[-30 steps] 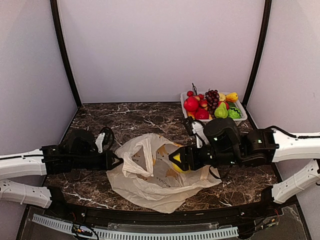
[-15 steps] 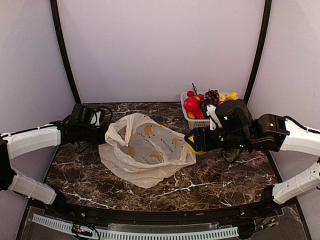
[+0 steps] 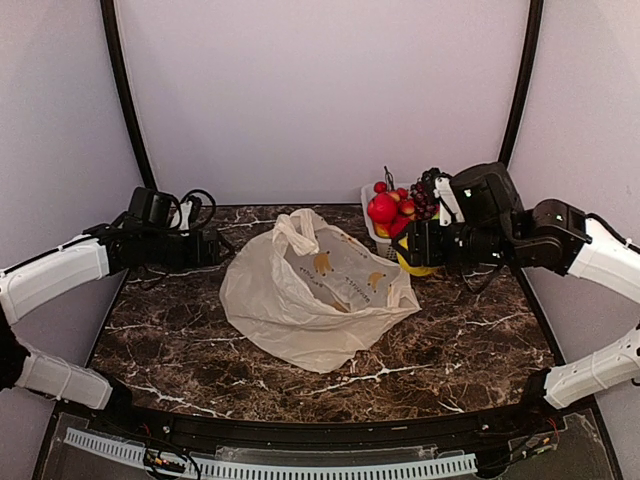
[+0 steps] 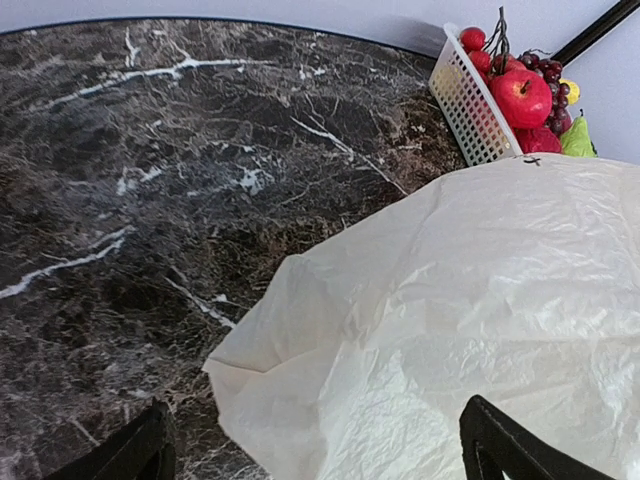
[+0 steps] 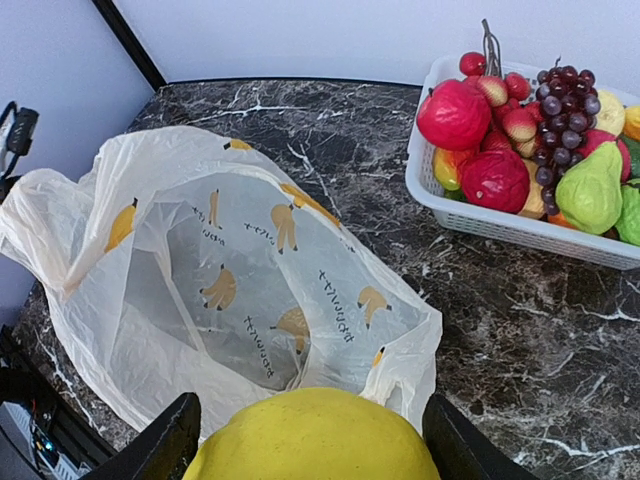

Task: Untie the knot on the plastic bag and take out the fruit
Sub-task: Place the fake fruit in the bin.

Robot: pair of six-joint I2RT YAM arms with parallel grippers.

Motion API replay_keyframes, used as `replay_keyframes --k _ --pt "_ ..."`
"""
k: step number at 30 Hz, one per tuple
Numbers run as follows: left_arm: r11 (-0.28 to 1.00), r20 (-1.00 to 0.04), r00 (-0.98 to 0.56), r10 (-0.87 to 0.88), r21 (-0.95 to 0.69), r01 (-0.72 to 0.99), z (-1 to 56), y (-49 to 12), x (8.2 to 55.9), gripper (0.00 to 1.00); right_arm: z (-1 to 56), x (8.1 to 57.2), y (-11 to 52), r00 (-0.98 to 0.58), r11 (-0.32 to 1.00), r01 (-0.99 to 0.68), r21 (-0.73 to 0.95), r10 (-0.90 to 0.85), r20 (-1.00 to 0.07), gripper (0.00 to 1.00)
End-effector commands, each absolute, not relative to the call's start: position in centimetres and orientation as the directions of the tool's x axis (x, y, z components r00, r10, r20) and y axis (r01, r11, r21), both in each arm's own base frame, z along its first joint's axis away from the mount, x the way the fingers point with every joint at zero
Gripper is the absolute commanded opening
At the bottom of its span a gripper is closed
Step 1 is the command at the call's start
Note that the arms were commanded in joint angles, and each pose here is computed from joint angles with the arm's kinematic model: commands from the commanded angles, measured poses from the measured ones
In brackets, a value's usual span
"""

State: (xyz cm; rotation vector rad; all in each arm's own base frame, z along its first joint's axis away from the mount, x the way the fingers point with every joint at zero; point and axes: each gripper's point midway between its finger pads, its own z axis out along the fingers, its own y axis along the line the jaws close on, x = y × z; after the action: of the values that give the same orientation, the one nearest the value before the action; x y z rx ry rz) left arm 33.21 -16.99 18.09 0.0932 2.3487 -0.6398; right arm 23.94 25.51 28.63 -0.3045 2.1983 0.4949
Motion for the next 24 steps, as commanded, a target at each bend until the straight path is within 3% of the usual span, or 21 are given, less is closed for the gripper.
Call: replay_keyframes --k 1,11,16,24 --pt "0.939 -0.701 -0.711 -0.057 -0.280 0.201 21.5 -12.7 30.7 0.99 31.2 25.9 23.3 -0.575 0.916 -0.351 0.196 -0.045 -0.817 0.31" --pt "0.961 -0.725 -0.679 -0.112 -0.254 0.113 23.8 -6.4 28.9 0.99 32.4 33.6 16.6 -0.563 0.971 -0.205 0.126 -0.012 -0.826 0.30" --pt "0.961 -0.760 -0.628 -0.165 -0.268 0.072 23.3 -4.0 29.3 0.99 31.7 37.9 12.6 -0.558 0.974 -0.137 0.183 0.076 -0.826 0.30" --pt "0.981 -0.856 -0.511 -0.080 -0.159 0.114 22.7 -3.1 28.3 0.99 30.4 45.6 7.2 -0.532 0.964 -0.048 0.262 0.197 -0.824 0.29"
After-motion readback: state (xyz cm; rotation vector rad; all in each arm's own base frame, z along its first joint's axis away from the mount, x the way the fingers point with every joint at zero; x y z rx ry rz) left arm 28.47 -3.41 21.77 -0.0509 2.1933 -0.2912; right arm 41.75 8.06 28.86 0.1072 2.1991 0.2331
